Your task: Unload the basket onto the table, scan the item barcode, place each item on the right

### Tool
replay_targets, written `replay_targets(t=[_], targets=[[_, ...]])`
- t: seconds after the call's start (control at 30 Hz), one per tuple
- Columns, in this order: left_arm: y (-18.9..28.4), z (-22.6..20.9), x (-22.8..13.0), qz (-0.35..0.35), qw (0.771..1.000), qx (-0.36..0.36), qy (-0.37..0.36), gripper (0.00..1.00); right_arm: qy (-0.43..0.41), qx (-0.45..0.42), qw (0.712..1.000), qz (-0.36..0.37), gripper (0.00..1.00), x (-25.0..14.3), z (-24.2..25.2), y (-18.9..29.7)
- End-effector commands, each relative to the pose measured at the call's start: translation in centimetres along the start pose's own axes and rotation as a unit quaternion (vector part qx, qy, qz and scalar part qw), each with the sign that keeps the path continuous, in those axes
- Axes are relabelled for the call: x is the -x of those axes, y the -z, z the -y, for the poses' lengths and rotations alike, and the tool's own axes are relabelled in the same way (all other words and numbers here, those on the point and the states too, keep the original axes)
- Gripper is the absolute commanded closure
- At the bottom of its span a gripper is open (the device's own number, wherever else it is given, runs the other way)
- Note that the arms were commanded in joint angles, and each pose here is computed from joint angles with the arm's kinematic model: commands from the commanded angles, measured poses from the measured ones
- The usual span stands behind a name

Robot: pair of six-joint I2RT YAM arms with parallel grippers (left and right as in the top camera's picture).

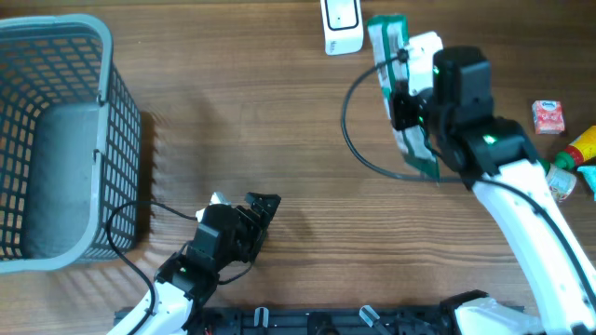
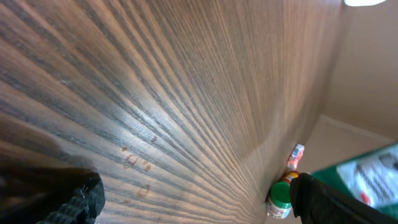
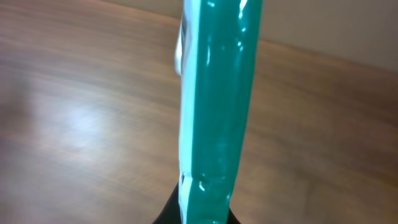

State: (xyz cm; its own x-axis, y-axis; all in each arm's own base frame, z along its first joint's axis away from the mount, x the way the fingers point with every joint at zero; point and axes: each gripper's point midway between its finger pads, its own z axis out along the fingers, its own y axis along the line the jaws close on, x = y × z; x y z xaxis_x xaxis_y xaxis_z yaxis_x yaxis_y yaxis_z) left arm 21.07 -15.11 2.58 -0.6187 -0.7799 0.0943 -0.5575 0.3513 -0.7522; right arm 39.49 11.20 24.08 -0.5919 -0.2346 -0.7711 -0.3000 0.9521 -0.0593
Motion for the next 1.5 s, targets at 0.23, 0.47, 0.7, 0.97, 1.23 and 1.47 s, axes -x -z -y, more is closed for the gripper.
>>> replay_targets(t=[0.23,0.47,0.7,0.97,1.23,1.47], targets=[[-0.1,-3.5,0.1,0.005,0.998,0.057,0.005,0.0,0.151,-0.192,0.969,0.033,0.96,2.2,5.9,-10.2],[-0.1,-3.5,0.1,0.005,0.998,0.057,0.005,0.0,0.237,-0.251,0.936,0.075,0.95,3.1,5.7,-15.7],[-0.1,-3.5,0.1,0.005,0.998,0.057,0.005,0.0,0.355,-0.295,0.882,0.091,0.96,2.2,3.6,-20.4],[-0.1,-3.5,0.1,0.005,0.998,0.057,0.005,0.0,0.361,-0.321,0.872,0.083,0.95,2.7,3.9,-23.2],[-0.1,-3.5,-0.1,0.0,0.998,0.056,0.005,0.0,0.341,-0.393,0.849,0.092,0.96,4.6,5.9,-20.8],[-0.1,-3.5,-0.5,-0.013,0.998,0.056,0.006,0.0,0.259,-0.463,0.839,0.118,0.96,9.4,12.1,-13.2]])
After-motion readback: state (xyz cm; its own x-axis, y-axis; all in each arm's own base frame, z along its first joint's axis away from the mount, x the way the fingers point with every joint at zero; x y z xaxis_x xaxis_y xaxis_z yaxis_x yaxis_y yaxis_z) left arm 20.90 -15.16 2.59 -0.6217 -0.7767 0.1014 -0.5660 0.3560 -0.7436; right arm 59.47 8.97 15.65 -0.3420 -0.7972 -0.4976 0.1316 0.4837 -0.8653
